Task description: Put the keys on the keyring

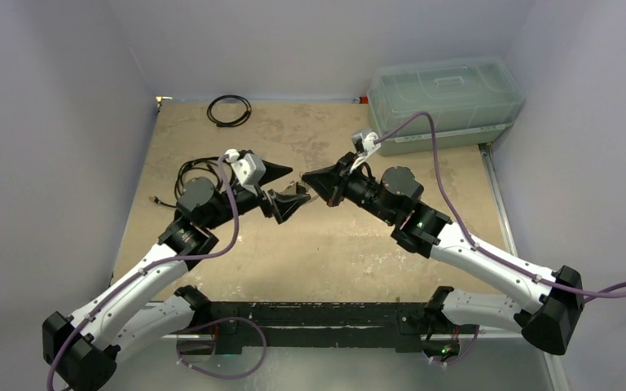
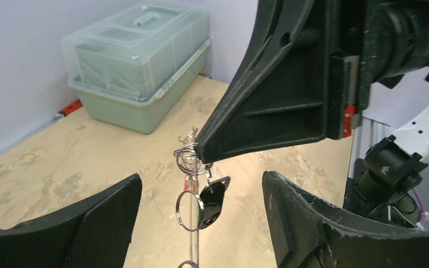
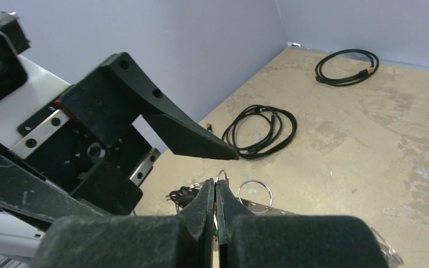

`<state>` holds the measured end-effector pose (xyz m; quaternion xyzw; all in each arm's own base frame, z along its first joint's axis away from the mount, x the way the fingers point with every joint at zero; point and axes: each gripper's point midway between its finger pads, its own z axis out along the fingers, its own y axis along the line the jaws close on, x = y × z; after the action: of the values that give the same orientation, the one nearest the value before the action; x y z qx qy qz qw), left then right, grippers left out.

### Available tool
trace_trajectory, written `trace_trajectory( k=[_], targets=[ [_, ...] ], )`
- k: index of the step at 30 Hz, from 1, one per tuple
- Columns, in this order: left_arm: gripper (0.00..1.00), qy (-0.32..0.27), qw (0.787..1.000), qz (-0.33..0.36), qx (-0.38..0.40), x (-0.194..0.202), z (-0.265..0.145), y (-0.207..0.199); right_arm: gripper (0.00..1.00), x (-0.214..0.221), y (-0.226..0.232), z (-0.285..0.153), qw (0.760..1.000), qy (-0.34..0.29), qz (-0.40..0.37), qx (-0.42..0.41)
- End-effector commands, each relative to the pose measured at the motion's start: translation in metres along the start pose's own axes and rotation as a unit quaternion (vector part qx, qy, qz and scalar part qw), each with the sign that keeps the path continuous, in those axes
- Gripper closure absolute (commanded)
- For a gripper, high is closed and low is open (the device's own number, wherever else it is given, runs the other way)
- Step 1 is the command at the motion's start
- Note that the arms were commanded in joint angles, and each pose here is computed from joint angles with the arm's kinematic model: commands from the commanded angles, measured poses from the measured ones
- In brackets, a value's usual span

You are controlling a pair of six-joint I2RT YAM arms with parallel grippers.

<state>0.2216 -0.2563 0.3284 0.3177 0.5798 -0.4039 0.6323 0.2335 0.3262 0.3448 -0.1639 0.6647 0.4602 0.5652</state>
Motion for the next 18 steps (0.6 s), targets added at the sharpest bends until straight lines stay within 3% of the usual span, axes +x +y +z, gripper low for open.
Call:
trace_trajectory(
  k=[1,5,18],
  targets=[
    [0.21,-0.006,1.0,-0.004,-0.011,-0.002,0.01,0.008,1.0,-0.033,0.009,0.002,0.999,-0.052,-0.01,-0.009],
    [0.27,0.006,1.0,-0.007,-0.019,0.006,0.015,0.014,1.0,-0.034,0.011,0.001,0.998,-0.052,-0.011,-0.015],
    [0.83,-0.002,1.0,-0.004,0.001,0.008,0.02,0.009,1.0,-0.029,0.015,0.0,0.999,-0.044,-0.006,-0.029]
  ],
)
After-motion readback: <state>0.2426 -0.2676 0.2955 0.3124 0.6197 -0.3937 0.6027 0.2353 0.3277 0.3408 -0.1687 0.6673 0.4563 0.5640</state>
